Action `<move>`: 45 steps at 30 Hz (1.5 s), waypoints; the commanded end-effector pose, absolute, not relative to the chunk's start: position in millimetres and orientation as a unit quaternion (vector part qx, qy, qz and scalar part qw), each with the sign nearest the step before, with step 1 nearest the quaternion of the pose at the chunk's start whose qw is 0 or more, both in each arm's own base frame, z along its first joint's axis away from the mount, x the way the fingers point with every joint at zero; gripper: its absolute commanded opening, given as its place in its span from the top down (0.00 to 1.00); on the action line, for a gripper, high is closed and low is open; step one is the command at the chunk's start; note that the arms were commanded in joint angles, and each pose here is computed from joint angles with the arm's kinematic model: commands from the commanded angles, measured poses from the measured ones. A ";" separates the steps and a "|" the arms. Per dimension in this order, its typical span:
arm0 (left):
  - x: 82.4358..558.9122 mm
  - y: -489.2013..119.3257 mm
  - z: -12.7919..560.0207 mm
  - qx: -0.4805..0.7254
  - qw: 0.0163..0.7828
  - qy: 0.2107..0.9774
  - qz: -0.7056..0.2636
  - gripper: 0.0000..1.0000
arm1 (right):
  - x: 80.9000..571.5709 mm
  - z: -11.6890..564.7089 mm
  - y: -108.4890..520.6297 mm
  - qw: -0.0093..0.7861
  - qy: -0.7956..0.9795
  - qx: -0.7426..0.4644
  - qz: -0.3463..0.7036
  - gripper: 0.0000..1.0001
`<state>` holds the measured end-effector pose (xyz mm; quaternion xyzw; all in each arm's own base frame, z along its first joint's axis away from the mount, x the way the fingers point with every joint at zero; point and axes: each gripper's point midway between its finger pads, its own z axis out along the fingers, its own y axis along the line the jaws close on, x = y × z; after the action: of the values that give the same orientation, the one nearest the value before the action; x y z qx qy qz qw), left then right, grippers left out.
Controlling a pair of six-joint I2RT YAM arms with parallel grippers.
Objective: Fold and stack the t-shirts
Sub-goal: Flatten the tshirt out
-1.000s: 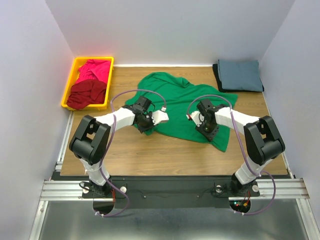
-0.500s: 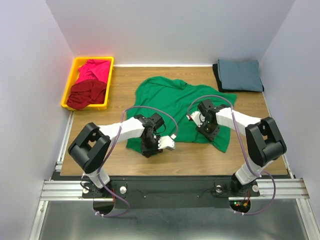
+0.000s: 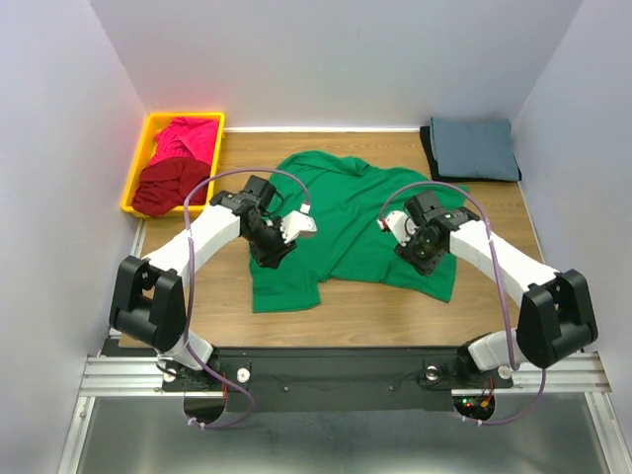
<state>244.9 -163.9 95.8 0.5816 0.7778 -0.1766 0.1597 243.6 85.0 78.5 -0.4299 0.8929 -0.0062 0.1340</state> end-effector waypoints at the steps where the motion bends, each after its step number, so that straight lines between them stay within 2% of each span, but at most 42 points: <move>1: 310.3 -159.6 106.2 0.553 0.250 0.790 -0.092 0.58 | 248.8 92.9 85.8 0.153 0.899 -0.411 -0.001 0.61; 6: 372.3 -152.7 83.6 0.519 0.270 0.810 -0.039 0.58 | 260.1 69.7 55.2 0.132 0.920 -0.368 -0.033 0.63; 11: 374.3 -121.6 42.6 0.517 0.219 0.827 0.004 0.61 | 259.4 42.7 31.7 0.094 0.930 -0.353 -0.045 0.65; 14: 344.2 -105.8 25.4 0.528 0.183 0.830 0.006 0.65 | 256.6 29.5 29.6 0.079 0.928 -0.361 -0.045 0.65; 21: 219.7 -80.9 -2.9 0.548 0.072 0.832 -0.051 0.68 | 226.3 1.2 5.9 0.038 0.908 -0.409 -0.077 0.65; 24: 188.1 -79.5 10.3 0.559 0.067 0.823 -0.067 0.69 | 207.5 0.7 -11.7 0.020 0.889 -0.447 -0.102 0.64; 27: 181.5 -90.3 42.2 0.574 0.099 0.807 -0.097 0.62 | 209.8 24.5 -15.9 0.049 0.872 -0.473 -0.115 0.62; 32: 206.9 -127.3 95.8 0.563 0.170 0.794 -0.150 0.57 | 244.6 79.3 13.1 0.143 0.869 -0.467 -0.080 0.58; 35: 261.0 -151.1 128.4 0.535 0.252 0.794 -0.141 0.55 | 265.7 92.0 32.2 0.165 0.881 -0.441 -0.045 0.58; 37: 292.8 -165.8 154.1 0.524 0.303 0.784 -0.139 0.48 | 279.9 99.1 44.8 0.181 0.889 -0.419 -0.023 0.58; 38: 307.1 -170.2 153.7 0.517 0.310 0.786 -0.138 0.46 | 284.5 96.6 48.7 0.179 0.894 -0.410 -0.015 0.58; 39: 331.8 -180.1 174.4 0.505 0.351 0.777 -0.133 0.45 | 291.1 89.7 55.1 0.175 0.900 -0.399 0.000 0.58; 41: 360.2 -188.5 169.0 0.494 0.356 0.782 -0.136 0.41 | 308.2 91.6 64.7 0.188 0.909 -0.372 0.012 0.58; 43: 397.8 -197.0 192.2 0.473 0.396 0.774 -0.141 0.38 | 328.7 83.6 71.1 0.192 0.919 -0.344 0.016 0.58; 45: 430.8 -205.0 192.9 0.461 0.401 0.776 -0.155 0.37 | 343.6 71.9 74.7 0.187 0.927 -0.325 0.018 0.59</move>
<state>376.5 -188.1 165.9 0.4970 0.7855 -0.1288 0.3455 310.9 58.1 76.9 -0.3836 0.9097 -0.0072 0.1588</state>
